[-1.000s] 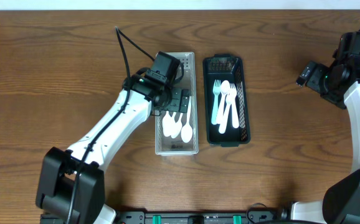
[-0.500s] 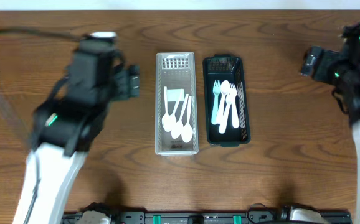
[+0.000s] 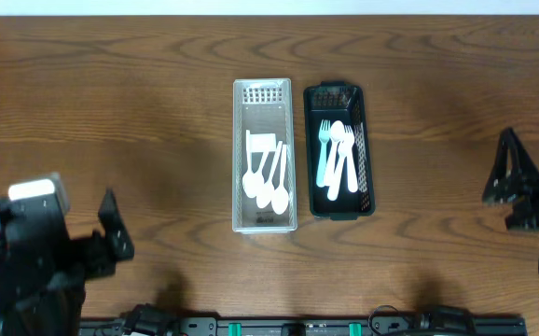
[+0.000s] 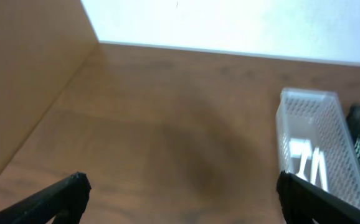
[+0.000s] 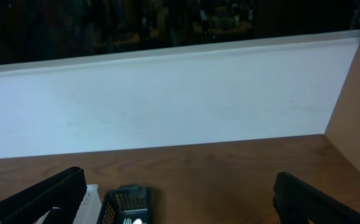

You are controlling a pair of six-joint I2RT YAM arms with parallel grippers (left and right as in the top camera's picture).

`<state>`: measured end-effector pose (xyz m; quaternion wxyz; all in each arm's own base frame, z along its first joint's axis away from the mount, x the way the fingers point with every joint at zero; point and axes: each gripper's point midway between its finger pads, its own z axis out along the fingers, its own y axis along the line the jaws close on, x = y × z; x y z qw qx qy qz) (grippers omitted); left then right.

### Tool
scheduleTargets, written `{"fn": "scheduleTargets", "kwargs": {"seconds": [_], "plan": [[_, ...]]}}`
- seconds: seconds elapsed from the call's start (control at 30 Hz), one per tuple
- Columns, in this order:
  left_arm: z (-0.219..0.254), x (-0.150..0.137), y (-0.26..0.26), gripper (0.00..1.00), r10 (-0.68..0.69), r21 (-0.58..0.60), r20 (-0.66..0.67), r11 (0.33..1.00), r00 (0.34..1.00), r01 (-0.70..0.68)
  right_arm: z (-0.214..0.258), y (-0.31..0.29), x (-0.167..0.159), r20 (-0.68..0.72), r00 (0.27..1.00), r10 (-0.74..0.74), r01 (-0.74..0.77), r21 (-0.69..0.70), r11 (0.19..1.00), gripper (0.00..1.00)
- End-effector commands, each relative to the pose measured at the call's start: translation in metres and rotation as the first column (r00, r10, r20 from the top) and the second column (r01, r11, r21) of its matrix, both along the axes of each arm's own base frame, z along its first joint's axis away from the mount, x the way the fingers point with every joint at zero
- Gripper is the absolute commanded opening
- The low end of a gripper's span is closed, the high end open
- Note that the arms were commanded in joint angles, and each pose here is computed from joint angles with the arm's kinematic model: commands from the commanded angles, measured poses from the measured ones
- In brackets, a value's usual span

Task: Pack container

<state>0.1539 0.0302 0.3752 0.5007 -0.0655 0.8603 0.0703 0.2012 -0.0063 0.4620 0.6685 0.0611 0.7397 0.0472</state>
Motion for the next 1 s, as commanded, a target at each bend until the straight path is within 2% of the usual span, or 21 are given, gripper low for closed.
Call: {"fn": "scheduleTargets", "kwargs": {"seconds": [0.0,0.1,0.63,0.97], "plan": [[-0.006,-0.012,0.006,0.98,0.01,0.025,-0.03,1.0,1.0,-0.009,-0.001,0.004,-0.008,0.003,1.0,0.016,-0.016,-0.017,1.0,0.99],[-0.015,-0.02,0.008,0.98,0.01,0.035,-0.072,0.999,0.997,-0.007,-0.004,0.004,-0.01,-0.009,1.0,0.016,-0.016,-0.015,1.0,0.99],[-0.015,-0.02,0.008,0.98,0.01,0.036,-0.072,0.999,0.997,-0.007,-0.052,0.005,-0.021,-0.208,0.978,0.019,-0.016,0.015,1.0,0.99],[-0.015,-0.02,0.008,0.98,0.01,0.036,-0.072,0.999,0.997,-0.007,-0.108,0.009,-0.047,-0.444,0.896,0.03,-0.008,0.052,0.999,0.99]]}}
